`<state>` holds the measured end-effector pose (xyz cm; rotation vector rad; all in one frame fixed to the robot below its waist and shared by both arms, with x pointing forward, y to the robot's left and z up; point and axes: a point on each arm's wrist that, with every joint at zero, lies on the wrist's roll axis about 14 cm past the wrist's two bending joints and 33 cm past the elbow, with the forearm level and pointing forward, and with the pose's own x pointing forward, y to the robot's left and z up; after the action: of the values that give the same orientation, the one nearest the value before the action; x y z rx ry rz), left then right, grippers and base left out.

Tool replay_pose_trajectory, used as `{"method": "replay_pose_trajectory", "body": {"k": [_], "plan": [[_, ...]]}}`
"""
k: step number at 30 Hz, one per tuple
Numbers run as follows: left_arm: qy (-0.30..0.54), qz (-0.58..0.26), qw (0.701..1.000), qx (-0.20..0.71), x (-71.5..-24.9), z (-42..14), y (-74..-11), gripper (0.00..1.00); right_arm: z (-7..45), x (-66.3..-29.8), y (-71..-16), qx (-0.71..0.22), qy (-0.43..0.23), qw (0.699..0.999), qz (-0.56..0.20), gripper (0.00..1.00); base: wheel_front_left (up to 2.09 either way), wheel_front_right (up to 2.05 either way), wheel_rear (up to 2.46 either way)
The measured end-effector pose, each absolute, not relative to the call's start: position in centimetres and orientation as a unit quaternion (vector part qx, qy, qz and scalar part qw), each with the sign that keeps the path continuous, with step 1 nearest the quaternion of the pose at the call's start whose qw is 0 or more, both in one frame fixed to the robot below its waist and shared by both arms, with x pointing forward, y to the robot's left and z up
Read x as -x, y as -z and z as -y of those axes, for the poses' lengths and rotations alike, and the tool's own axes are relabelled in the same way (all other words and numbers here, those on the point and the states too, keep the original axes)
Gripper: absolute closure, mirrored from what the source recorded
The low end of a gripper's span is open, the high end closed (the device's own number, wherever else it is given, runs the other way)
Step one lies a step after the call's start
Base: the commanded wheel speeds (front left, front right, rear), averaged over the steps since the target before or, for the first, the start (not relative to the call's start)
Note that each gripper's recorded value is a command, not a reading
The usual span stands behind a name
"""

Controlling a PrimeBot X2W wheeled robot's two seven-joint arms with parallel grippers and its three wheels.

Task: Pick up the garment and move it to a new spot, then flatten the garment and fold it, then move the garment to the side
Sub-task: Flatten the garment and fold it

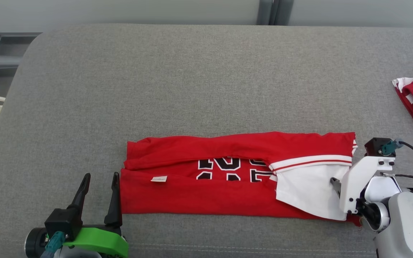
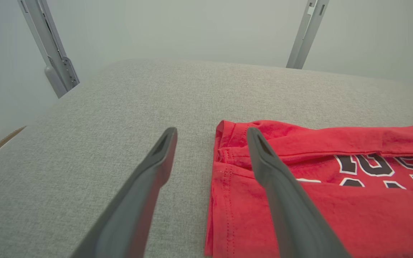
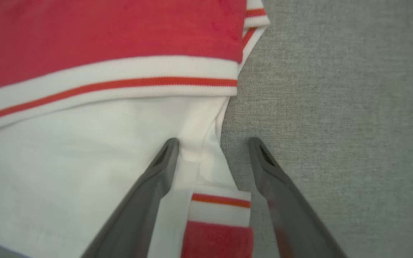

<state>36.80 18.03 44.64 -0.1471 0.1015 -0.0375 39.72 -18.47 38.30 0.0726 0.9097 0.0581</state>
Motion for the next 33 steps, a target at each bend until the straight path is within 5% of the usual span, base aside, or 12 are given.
{"method": "replay_pose_trajectory", "body": {"k": [5,6,8,18,33], "plan": [[0.013,-0.056,0.996,0.073,-36.9,-18.4,-44.3,0.0,17.1,-40.0,-37.6,-0.046,-0.045,0.887,-0.457,0.03,0.0,0.0,0.0],[0.013,-0.056,0.996,0.074,-36.9,-18.4,-44.2,0.0,17.0,-40.0,-37.4,-0.047,-0.047,0.885,-0.461,0.51,0.0,0.0,0.0],[0.012,-0.056,0.996,0.074,-37.0,-18.5,-44.3,0.0,16.8,-40.1,-37.3,-0.047,-0.049,0.884,-0.463,1.0,0.0,0.0,0.0],[0.01,-0.057,0.995,0.075,-37.0,-18.6,-44.2,0.0,17.8,-41.0,-38.1,-0.053,-0.028,0.889,-0.455,1.0,0.0,0.0,0.0],[0.027,-0.047,0.996,0.076,-37.5,-17.5,-44.9,0.0,27.8,-39.9,-42.5,-0.051,0.108,0.903,-0.413,1.0,0.0,0.0,0.0]]}}
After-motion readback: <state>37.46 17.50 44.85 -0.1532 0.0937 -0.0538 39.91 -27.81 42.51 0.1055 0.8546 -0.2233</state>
